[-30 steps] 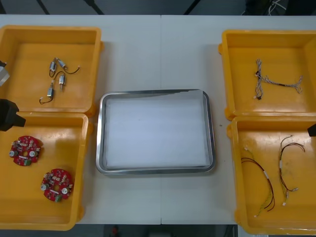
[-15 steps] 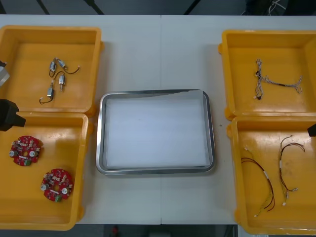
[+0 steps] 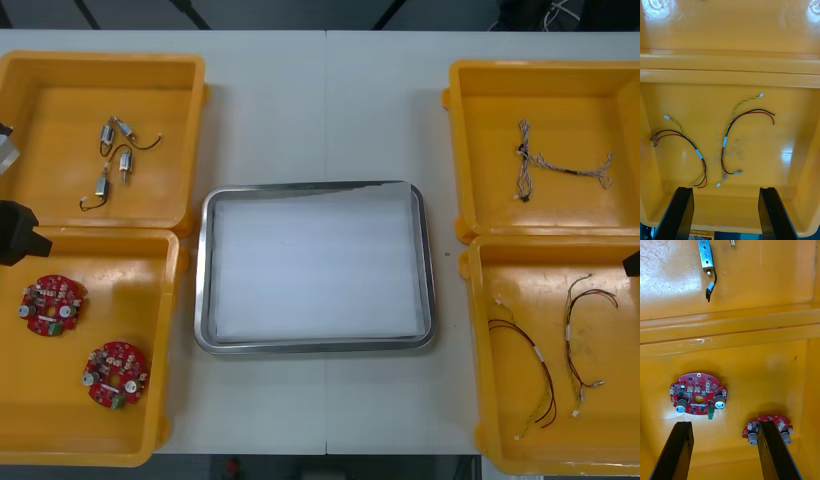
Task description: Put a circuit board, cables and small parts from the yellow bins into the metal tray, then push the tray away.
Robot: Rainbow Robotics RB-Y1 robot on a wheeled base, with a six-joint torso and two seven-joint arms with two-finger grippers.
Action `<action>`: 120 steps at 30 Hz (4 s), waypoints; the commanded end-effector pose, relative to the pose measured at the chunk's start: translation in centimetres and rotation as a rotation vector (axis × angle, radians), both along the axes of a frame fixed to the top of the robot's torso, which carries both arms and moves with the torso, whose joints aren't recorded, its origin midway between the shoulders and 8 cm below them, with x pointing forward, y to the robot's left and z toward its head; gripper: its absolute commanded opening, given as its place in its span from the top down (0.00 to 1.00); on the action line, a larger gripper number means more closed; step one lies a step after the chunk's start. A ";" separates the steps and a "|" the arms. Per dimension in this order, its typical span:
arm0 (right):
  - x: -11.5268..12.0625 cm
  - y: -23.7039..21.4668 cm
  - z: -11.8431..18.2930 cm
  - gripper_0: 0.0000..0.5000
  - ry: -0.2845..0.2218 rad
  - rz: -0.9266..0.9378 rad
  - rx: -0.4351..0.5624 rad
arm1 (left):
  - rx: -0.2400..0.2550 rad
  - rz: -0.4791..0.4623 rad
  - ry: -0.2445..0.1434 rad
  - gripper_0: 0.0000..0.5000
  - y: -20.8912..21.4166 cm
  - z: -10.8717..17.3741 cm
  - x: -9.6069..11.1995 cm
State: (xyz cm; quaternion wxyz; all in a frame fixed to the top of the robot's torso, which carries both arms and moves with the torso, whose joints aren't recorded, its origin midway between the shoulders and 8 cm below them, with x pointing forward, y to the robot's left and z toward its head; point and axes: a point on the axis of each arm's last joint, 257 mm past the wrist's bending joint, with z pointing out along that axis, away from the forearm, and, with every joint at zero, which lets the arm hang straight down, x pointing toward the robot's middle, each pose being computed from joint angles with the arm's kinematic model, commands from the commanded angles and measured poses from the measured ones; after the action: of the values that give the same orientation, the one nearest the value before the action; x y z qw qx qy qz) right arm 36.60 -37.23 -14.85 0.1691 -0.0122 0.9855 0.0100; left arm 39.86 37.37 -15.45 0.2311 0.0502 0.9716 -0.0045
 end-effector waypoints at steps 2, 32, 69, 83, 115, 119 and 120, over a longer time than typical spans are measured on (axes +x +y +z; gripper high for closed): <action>0.8 0.1 1.5 0.00 -0.042 -0.020 0.016 | 0.007 0.062 -0.020 0.00 0.9 1.7 0.5; -2.0 -0.6 -4.8 0.00 0.075 -0.044 0.029 | 0.004 0.173 0.097 0.00 3.2 0.4 -1.7; -1.1 -0.2 -17.1 0.00 0.024 0.017 -0.044 | -0.204 0.426 0.067 0.00 2.5 -4.7 -0.9; -0.9 0.0 -19.1 0.00 0.012 0.023 -0.038 | -0.135 0.359 0.040 0.00 2.7 -8.1 -1.1; -1.5 0.3 -12.6 1.00 0.012 0.068 -0.084 | -0.162 0.310 0.040 0.00 0.8 -14.0 -1.7; -1.8 0.8 -11.2 1.00 0.013 0.073 -0.061 | -0.161 0.311 0.041 0.00 0.8 -14.3 -1.8; -2.0 1.0 -10.2 1.00 0.010 0.079 -0.051 | -0.161 0.311 0.044 0.00 0.8 -14.4 -1.9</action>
State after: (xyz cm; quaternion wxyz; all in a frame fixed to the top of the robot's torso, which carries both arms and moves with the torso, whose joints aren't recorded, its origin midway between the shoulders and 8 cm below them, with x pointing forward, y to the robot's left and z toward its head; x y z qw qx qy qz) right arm 34.38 -36.16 -27.65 0.1454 -0.0280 0.9889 -0.0080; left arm 38.37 38.41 -29.01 0.2136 -0.1322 0.9667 -0.0483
